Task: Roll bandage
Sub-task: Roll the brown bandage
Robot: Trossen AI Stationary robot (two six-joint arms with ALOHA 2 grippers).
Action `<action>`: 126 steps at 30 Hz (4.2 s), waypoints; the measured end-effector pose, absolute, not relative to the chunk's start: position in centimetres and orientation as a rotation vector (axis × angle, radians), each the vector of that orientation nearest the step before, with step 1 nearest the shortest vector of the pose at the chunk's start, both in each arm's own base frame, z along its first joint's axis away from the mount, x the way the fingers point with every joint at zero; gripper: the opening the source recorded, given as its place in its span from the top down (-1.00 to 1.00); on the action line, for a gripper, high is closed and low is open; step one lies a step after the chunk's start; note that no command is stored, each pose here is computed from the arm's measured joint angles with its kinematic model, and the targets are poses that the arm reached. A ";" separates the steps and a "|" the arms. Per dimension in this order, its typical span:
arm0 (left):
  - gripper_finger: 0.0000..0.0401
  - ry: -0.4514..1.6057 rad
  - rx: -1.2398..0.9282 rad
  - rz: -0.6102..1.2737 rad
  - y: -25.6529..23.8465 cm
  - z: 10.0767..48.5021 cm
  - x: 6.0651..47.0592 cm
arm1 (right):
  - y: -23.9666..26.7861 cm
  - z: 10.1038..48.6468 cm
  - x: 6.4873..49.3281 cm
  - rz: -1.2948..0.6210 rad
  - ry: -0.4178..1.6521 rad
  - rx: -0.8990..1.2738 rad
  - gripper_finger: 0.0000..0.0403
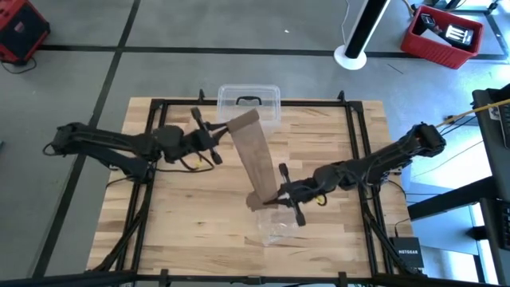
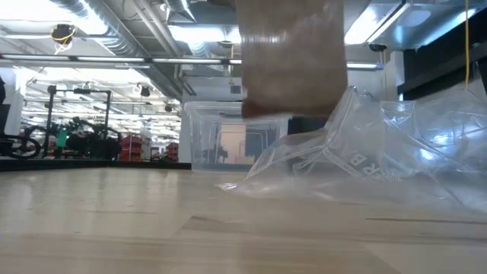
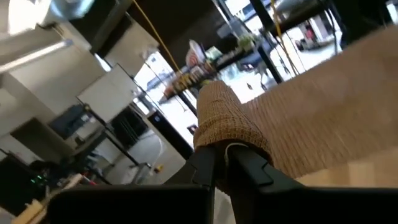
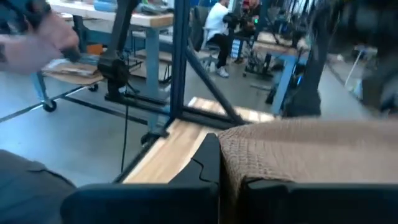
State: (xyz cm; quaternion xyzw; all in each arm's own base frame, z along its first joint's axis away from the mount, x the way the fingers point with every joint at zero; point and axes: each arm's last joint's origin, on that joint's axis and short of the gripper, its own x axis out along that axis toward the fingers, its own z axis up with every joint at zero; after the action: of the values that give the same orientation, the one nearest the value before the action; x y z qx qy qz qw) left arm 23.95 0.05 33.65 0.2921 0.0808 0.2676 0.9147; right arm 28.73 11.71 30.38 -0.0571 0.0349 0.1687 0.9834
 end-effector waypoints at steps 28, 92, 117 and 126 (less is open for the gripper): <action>0.93 0.293 0.578 0.185 -9.7 22.6 28.8 | 3.6 43.3 30.0 -0.188 0.087 -0.314 0.98; 0.93 0.579 -0.078 0.104 -13.2 18.6 29.0 | -5.3 23.7 32.6 -0.093 0.772 0.370 -0.54; 0.92 0.189 0.155 0.143 -12.4 29.6 27.7 | -2.1 33.3 24.8 0.073 0.649 0.052 -0.55; 0.91 -0.041 0.351 0.260 -9.9 33.9 27.2 | 0.4 29.3 22.0 0.070 0.353 -0.028 -0.55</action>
State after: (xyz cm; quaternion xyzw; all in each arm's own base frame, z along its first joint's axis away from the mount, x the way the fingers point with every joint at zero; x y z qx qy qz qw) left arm 27.22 -9.95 33.86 0.1743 -0.0203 0.1290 0.9760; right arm 22.00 0.39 29.30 -0.0139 0.1758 0.0347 0.9837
